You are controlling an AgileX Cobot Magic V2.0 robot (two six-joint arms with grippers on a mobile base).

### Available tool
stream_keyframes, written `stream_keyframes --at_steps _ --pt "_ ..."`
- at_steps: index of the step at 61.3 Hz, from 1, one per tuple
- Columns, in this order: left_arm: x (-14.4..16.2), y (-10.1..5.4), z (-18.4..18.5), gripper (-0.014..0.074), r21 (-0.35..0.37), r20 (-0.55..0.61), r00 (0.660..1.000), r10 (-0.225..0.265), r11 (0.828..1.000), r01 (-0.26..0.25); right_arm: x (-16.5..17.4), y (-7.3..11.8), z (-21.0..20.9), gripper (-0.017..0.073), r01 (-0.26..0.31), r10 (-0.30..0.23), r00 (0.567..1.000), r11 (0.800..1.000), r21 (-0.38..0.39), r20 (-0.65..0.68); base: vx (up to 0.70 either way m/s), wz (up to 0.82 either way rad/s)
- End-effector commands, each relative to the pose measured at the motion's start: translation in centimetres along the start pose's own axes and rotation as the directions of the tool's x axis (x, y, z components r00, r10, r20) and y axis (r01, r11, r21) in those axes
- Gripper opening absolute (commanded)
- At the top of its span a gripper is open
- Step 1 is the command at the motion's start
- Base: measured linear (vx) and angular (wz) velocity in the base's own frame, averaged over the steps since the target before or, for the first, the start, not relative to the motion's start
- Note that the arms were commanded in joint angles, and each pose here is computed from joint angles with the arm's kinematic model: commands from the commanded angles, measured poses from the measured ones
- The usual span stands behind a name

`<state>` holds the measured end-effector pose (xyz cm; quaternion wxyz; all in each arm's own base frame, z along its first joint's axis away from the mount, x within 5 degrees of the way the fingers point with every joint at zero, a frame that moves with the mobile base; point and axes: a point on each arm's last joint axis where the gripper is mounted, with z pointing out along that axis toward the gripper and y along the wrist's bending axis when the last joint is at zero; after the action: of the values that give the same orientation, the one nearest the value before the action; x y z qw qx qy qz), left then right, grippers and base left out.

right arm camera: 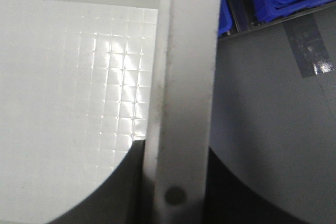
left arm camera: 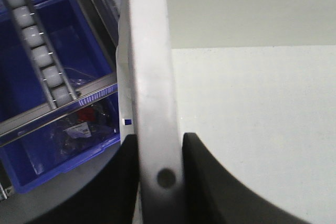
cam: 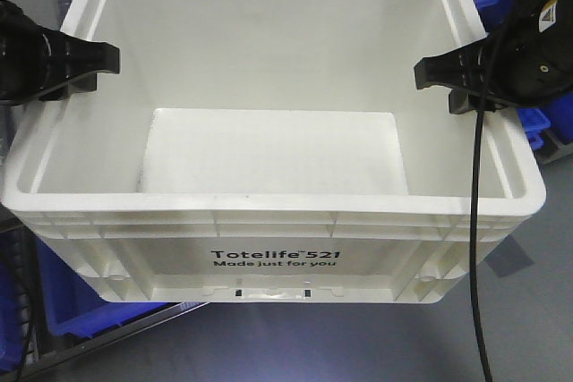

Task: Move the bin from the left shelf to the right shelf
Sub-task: 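Hold the crate with both grippers while the base drives away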

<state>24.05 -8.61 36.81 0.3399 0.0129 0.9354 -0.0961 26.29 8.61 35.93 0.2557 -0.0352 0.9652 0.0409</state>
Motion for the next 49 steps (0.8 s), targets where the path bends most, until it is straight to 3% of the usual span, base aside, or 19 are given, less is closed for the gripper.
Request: stream_keyframes --at_steps 1,49 --pt "-1.74 -0.32 -2.17 0.0099 0.028 0.178 0.983 0.038 0.999 -0.044 -1.07 -0.44 -2.69 0.0024 0.028 -0.029 0.987 1.0 0.008 0.16 -0.08 -0.49" --pt "-1.74 -0.32 -2.17 0.0099 0.028 0.178 0.983 0.038 0.999 -0.044 -1.04 -0.44 -2.68 0.0024 0.027 -0.029 0.987 1.0 0.009 0.157 -0.06 -0.45"
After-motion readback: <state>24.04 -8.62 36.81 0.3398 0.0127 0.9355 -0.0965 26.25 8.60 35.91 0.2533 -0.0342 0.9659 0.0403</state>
